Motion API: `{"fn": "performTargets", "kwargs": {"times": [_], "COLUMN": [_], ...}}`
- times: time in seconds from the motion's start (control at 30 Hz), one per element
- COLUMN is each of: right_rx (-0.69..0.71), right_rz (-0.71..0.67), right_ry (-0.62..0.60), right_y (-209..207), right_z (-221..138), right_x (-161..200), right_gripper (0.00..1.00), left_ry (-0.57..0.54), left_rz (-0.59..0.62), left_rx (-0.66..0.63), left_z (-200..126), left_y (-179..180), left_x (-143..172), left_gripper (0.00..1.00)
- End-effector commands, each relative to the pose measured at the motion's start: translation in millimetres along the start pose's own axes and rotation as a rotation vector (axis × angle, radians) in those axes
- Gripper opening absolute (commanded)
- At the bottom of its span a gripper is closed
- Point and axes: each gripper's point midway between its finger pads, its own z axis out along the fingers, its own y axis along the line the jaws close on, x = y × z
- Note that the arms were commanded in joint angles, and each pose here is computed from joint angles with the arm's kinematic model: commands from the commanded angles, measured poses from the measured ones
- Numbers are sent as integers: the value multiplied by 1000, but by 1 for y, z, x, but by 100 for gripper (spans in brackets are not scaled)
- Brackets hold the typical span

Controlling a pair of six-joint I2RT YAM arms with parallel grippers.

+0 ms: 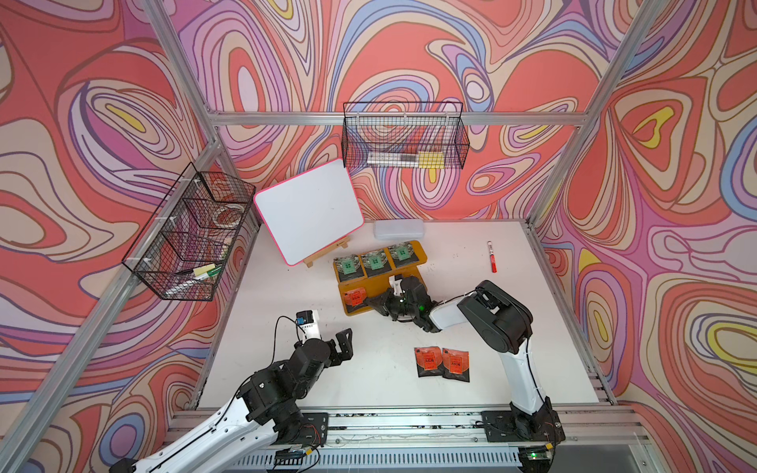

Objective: Place the tea bags on the shelf by color
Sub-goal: Place the tea bag on the shelf.

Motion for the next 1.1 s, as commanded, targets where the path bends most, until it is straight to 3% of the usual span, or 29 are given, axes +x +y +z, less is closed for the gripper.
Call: {"fn": "performTargets", "kwargs": {"times": [0.0, 0.33, 1.07], "right_rx": [14, 32, 82], "right_rz": [5, 6, -4], "right_ry": [4, 0, -36], "right_y": [-5, -7, -5], "right_z": [2, 0, -21], "right_x": [-3, -5, -5], "right_gripper": [1, 18, 27], "left_ry": [-8, -8, -4], "left_rz": [3, 1, -4], "left_rx": [-34, -35, -22], "left_z": [1, 1, 4], "left_y": [9, 10, 6], "left_x": [2, 2, 3], "left_gripper": [99, 99, 99]}}
